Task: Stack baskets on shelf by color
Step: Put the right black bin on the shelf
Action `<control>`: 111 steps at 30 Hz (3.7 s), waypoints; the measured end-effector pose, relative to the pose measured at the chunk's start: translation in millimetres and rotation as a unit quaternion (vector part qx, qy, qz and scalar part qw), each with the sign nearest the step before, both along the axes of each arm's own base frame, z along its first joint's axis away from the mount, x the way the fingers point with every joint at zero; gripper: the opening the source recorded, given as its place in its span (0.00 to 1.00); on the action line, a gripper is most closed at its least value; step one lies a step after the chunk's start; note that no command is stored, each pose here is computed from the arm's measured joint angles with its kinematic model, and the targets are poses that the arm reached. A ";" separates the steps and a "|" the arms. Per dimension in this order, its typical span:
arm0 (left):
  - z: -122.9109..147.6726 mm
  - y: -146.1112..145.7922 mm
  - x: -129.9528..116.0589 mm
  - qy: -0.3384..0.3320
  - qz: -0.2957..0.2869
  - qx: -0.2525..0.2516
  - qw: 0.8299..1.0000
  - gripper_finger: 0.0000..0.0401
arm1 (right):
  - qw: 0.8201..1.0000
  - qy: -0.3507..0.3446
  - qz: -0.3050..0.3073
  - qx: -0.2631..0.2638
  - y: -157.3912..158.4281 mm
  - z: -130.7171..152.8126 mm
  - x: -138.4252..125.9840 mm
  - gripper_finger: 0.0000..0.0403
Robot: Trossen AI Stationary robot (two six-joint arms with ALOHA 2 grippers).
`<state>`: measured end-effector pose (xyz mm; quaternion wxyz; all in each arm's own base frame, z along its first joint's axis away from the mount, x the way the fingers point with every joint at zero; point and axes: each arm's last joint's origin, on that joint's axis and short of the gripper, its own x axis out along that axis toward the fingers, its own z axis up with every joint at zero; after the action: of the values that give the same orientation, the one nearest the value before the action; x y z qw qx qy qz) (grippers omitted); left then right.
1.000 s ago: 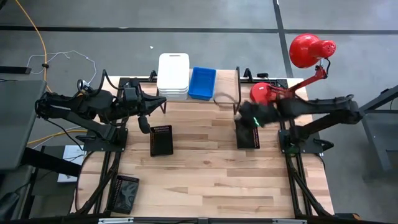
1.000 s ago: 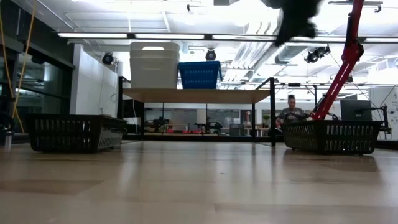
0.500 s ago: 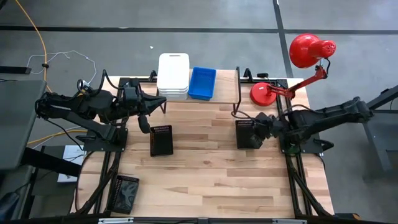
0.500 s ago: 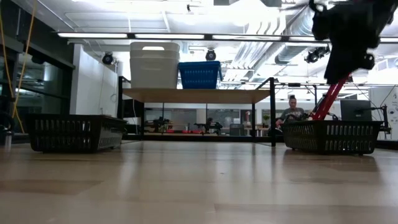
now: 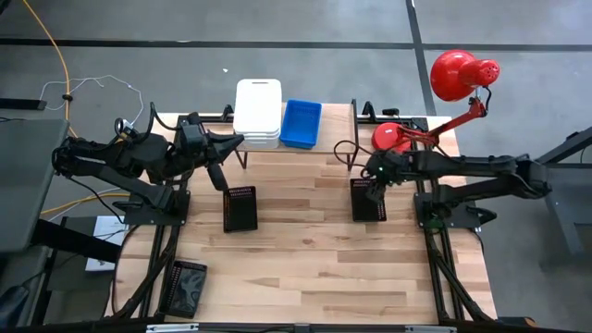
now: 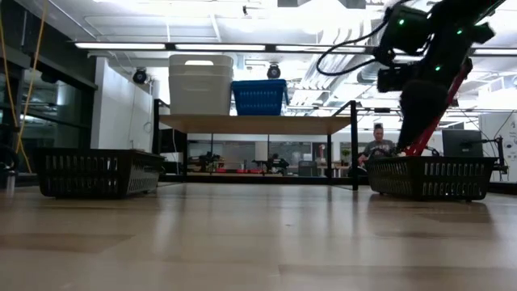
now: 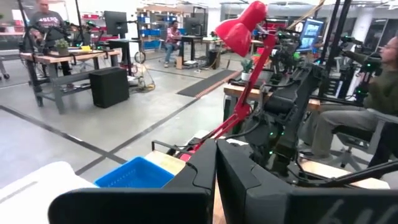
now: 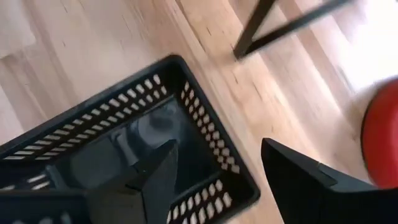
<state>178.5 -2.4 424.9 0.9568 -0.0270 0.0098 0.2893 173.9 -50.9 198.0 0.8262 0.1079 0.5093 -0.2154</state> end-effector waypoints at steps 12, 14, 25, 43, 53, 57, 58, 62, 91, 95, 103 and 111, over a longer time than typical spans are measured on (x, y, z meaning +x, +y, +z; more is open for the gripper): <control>0.0 -0.4 0.2 0.000 -0.006 -0.001 1.000 0.00 | 0.995 0.072 0.071 0.003 -11.5 -27.7 16.1 0.55; 0.0 -0.3 0.2 0.000 -0.006 -0.001 1.000 0.00 | 0.993 0.087 0.080 0.005 -12.2 -33.4 18.4 0.55; 0.1 -0.3 0.2 0.000 -0.006 0.000 1.000 0.00 | 0.989 0.115 0.085 0.031 -10.0 -47.0 23.3 0.12; 0.2 -0.4 0.1 0.014 -0.007 0.022 1.000 0.00 | 0.985 -0.096 0.139 -0.026 12.7 146.9 58.8 0.00; 0.2 -0.3 0.1 0.014 -0.007 0.022 1.000 0.00 | 0.983 -0.011 0.097 -0.155 -59.3 180.5 97.9 0.00; 0.2 -0.4 0.1 0.014 -0.007 0.022 1.000 0.00 | 0.979 0.024 0.112 -0.169 -81.5 179.4 111.9 0.00; 0.2 -0.3 0.1 0.014 -0.007 0.021 1.000 0.00 | 0.978 0.035 0.117 -0.168 -85.8 178.2 114.4 0.00; 0.2 -0.3 0.1 0.007 -0.007 0.011 1.000 0.00 | 0.977 0.058 0.124 -0.165 -99.2 173.0 122.8 0.00; 0.2 -0.3 0.1 0.006 -0.007 0.010 1.000 0.00 | 0.966 0.107 0.130 -0.197 -127.4 162.9 122.4 0.00; 0.2 -0.4 0.1 0.006 -0.007 0.010 1.000 0.00 | 0.966 0.107 0.130 -0.197 -127.4 162.8 122.4 0.07; 0.2 -0.3 0.1 0.006 -0.007 0.010 1.000 0.00 | 0.964 0.115 0.121 -0.209 -127.4 164.6 120.9 0.36; 0.3 -0.4 0.1 0.007 -0.007 0.010 1.000 0.00 | 0.992 -0.017 0.090 -0.089 -101.0 191.8 97.6 0.43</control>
<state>178.6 -2.7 425.1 0.9590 -0.0150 0.0133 0.2827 271.5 -152.0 389.8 0.8569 -0.0083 0.4819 -0.1829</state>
